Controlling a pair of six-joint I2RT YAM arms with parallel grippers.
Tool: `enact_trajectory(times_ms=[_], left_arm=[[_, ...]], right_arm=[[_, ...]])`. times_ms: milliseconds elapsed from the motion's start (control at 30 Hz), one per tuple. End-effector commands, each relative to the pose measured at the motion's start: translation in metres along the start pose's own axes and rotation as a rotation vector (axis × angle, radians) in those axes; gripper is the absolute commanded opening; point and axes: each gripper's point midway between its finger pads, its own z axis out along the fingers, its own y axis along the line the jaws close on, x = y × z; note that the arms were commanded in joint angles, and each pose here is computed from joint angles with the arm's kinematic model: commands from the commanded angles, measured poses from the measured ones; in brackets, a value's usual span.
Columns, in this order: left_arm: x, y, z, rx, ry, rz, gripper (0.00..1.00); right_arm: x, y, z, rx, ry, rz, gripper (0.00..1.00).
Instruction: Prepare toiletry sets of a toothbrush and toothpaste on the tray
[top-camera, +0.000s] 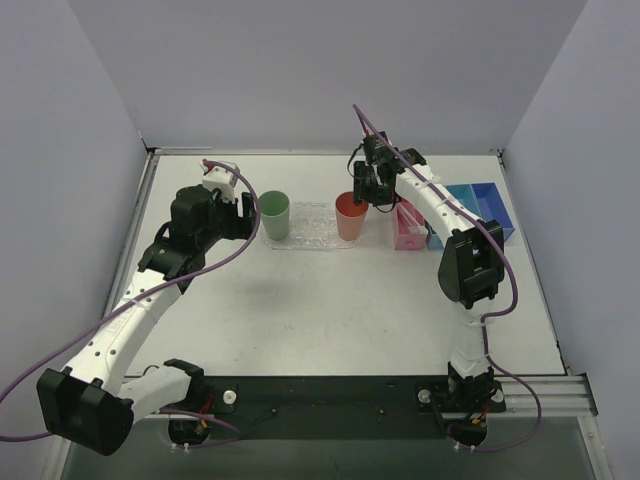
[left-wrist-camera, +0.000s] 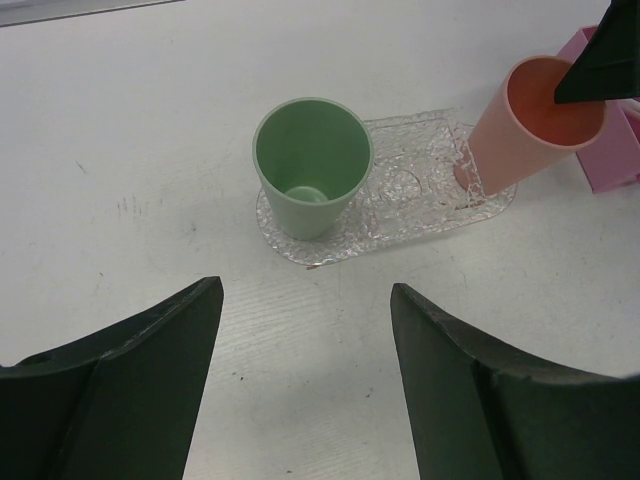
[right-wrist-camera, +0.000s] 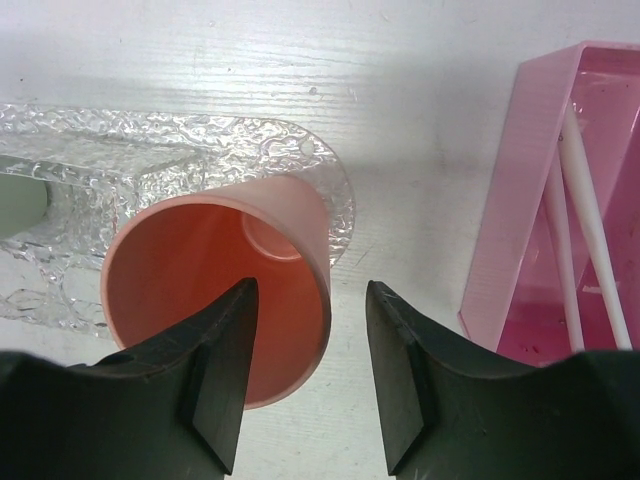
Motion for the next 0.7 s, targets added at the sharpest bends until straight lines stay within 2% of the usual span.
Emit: enact_trajectory(times_ms=[0, 300, 433, 667], left_arm=[[-0.012, -0.003, -0.004, 0.005, -0.042, 0.015, 0.78], [-0.013, -0.005, -0.004, 0.012, -0.046, 0.014, 0.78], [-0.014, -0.007, -0.006, 0.015, -0.058, 0.015, 0.78], [-0.016, -0.004, -0.008, 0.001, -0.082, 0.013, 0.78]], right_arm=[[-0.009, 0.002, -0.021, -0.001, -0.05, 0.006, 0.44], [-0.015, -0.003, -0.039, 0.009, -0.109, 0.002, 0.45], [-0.017, 0.006, -0.055, -0.059, -0.142, -0.019, 0.45], [-0.027, -0.002, -0.113, -0.078, -0.269, -0.064, 0.44]])
